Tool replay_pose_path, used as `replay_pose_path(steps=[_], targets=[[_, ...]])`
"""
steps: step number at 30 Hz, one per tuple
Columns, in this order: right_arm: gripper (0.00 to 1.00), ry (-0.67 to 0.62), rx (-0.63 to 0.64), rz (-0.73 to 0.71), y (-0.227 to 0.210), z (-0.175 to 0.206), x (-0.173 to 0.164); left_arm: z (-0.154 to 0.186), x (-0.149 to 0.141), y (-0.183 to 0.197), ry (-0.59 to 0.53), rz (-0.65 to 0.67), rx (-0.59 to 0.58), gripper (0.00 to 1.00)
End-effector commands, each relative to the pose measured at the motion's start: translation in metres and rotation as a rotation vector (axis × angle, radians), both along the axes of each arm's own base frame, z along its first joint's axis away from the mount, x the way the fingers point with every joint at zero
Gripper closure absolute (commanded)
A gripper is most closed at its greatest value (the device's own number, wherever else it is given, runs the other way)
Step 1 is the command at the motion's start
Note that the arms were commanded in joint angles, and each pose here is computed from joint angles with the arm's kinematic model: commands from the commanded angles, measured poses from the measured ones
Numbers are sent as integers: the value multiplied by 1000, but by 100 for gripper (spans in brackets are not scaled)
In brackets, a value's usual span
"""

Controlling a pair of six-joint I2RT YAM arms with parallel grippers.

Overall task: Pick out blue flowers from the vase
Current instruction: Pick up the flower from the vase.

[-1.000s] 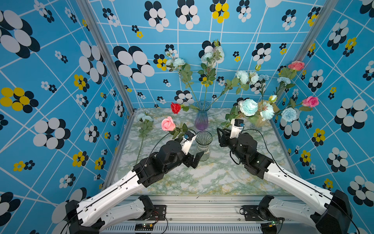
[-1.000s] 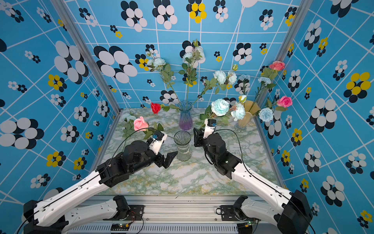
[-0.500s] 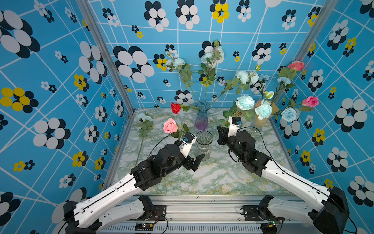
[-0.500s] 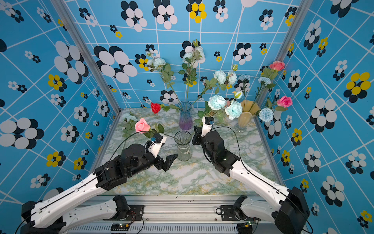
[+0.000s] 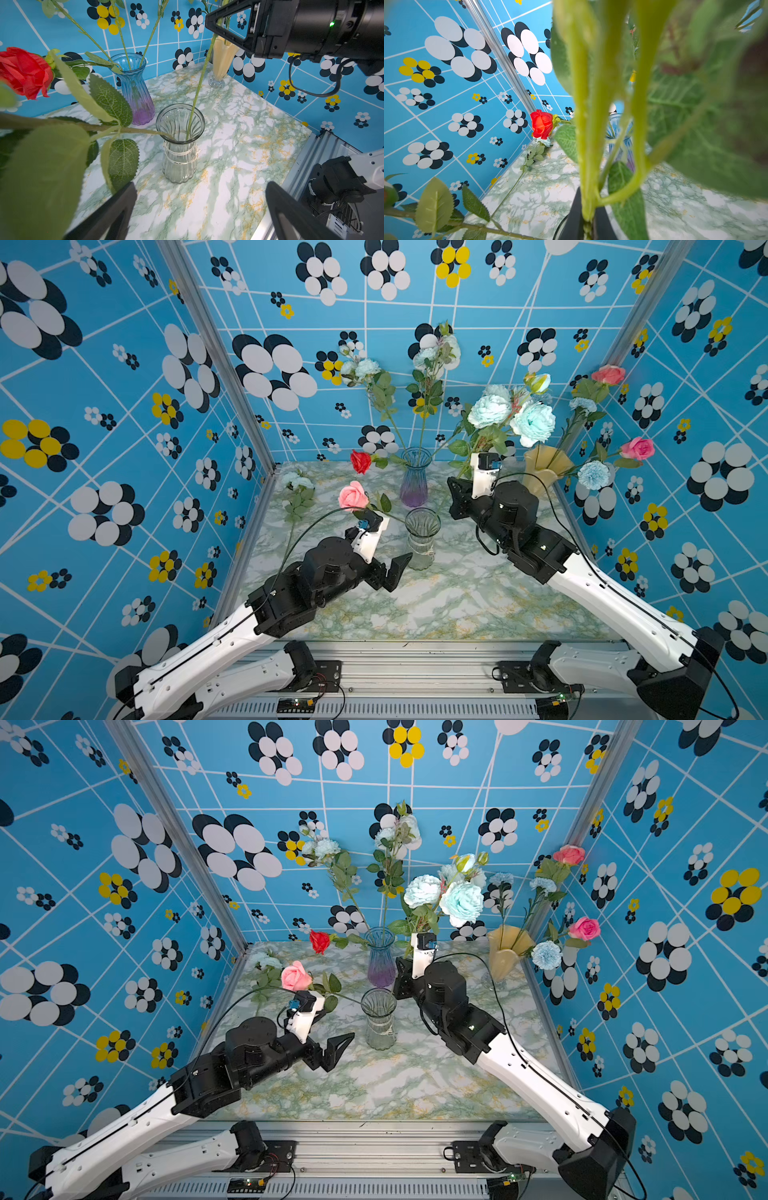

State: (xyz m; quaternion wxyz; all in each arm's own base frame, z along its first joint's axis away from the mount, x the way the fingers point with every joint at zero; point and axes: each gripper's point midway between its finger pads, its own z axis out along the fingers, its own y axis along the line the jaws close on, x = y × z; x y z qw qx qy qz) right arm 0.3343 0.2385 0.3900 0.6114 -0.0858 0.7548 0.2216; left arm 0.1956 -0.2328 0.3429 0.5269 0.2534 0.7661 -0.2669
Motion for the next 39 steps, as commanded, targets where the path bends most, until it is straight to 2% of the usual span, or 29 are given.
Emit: replay_pose_path(steps=[1,7,8,14,18,28,34,39], targets=[[97,18,-56,52,4,13,-3,19,-3,10,7,28,-33,0],[98,53,-105,160,20,40,-10,41,-7,16,53,16,-86,0],[98,38,-89,176,22,54,-12,42,-7,16,63,13,-92,0],[98,30,-31,244,32,85,-20,53,0,27,118,9,-138,0],[98,-2,-30,259,31,113,-25,74,-5,37,119,0,-196,0],[98,-16,-3,378,47,164,-38,102,2,44,119,-40,-218,0],[98,44,56,516,61,168,-59,116,18,31,126,-111,-225,0],[98,138,50,630,75,139,-73,145,13,17,169,-274,-373,0]])
